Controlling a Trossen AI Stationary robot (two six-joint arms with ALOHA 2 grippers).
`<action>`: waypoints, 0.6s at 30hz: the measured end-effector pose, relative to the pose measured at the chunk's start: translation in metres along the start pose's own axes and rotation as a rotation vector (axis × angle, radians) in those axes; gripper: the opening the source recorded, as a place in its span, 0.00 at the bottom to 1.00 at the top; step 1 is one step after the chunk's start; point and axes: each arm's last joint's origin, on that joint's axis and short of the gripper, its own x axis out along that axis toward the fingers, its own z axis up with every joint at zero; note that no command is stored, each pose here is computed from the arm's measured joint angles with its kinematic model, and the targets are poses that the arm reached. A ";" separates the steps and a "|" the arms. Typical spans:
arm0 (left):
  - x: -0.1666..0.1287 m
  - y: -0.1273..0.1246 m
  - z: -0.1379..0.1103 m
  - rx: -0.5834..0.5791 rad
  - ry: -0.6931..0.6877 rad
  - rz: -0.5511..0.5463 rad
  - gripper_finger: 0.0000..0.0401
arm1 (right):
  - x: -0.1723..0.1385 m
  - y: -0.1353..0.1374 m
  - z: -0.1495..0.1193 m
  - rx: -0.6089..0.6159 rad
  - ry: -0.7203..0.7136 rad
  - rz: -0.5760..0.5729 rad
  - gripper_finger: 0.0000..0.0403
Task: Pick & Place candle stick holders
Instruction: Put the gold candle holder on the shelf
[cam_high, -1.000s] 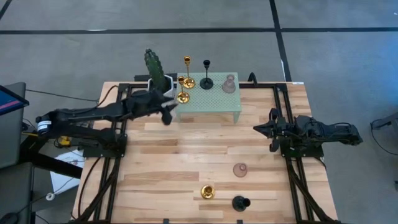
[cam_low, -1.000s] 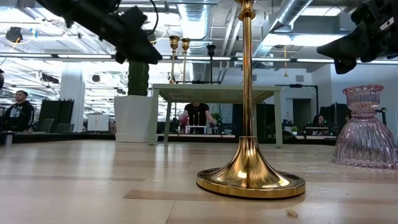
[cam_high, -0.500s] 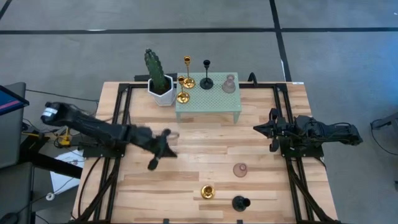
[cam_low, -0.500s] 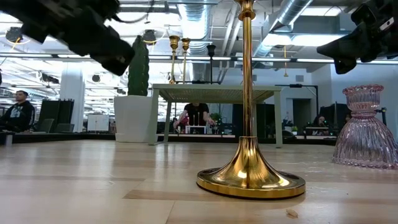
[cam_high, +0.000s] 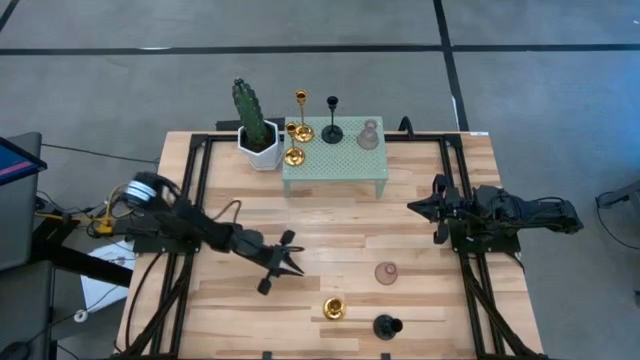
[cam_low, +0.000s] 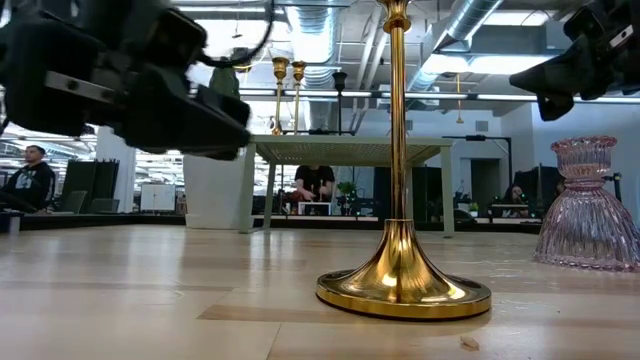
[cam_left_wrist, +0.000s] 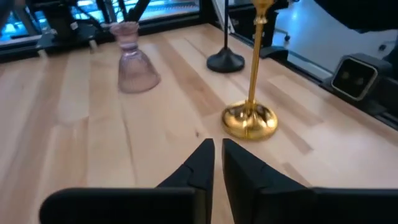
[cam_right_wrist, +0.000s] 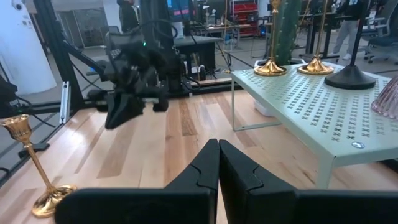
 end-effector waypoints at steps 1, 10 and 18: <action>0.007 0.000 0.000 0.000 -0.004 -0.011 0.09 | 0.000 0.000 0.000 0.007 0.000 0.000 0.00; 0.052 0.003 0.005 -0.027 -0.025 -0.044 0.18 | 0.000 0.000 0.000 0.014 0.001 0.002 0.00; 0.052 -0.004 0.006 -0.167 -0.036 -0.177 0.30 | 0.000 0.000 -0.003 0.008 0.034 0.000 0.00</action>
